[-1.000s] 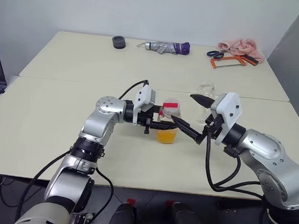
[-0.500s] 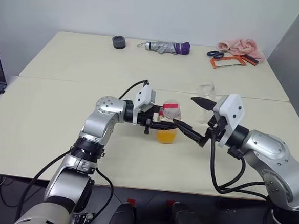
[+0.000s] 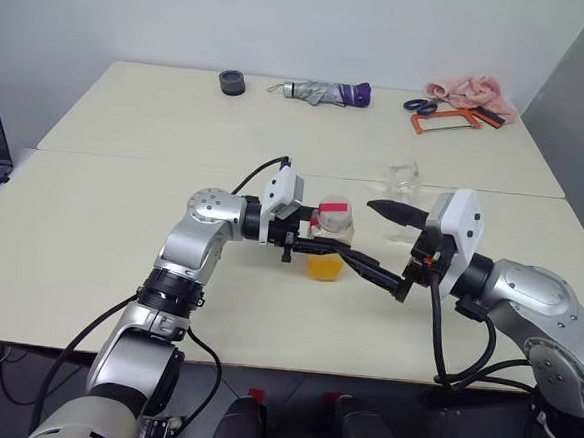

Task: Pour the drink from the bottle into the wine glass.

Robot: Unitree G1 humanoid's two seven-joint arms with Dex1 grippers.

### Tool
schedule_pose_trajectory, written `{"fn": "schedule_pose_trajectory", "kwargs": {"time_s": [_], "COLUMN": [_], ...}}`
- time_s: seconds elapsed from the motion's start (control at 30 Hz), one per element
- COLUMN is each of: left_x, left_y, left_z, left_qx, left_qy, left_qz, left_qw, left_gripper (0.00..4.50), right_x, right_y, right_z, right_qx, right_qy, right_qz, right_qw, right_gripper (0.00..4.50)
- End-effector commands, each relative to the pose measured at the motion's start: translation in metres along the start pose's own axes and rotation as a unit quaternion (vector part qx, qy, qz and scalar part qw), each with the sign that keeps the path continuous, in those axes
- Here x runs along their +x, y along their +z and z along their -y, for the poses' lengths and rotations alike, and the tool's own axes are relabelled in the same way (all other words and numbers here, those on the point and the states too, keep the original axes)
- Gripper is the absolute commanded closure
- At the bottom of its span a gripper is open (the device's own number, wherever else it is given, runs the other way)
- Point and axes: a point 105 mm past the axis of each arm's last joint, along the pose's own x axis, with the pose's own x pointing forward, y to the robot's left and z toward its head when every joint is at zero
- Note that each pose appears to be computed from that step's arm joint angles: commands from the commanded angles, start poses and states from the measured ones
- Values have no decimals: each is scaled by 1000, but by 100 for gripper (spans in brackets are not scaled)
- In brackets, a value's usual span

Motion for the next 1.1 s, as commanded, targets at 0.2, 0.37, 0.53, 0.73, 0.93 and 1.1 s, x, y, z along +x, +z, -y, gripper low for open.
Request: {"fn": "schedule_pose_trajectory", "kwargs": {"time_s": [0.2,0.37,0.53,0.73,0.93,1.1], "left_x": [2,3,5,7,8,9], "left_y": [11,12,13,13,13,13], "left_z": [1,2,3,3,4,4], "left_qx": [20,20,20,20,20,20], "left_qy": [-5,-7,-10,-14,-15,-15], "left_qz": [15,18,22,24,25,25], "left_qw": [1000,1000,1000,999,999,999], "left_gripper": [270,270,270,270,270,270], "right_x": [1,5,14,25,29,32], "right_y": [21,27,30,25,22,20], "right_z": [4,4,6,8,10,8], "right_qx": [-16,-8,-3,-8,-2,0], "right_qy": [5,17,25,28,31,41], "right_qz": [37,47,54,45,43,38], "right_qw": [999,999,998,999,999,998], "right_gripper": [0,0,0,0,0,0]}}
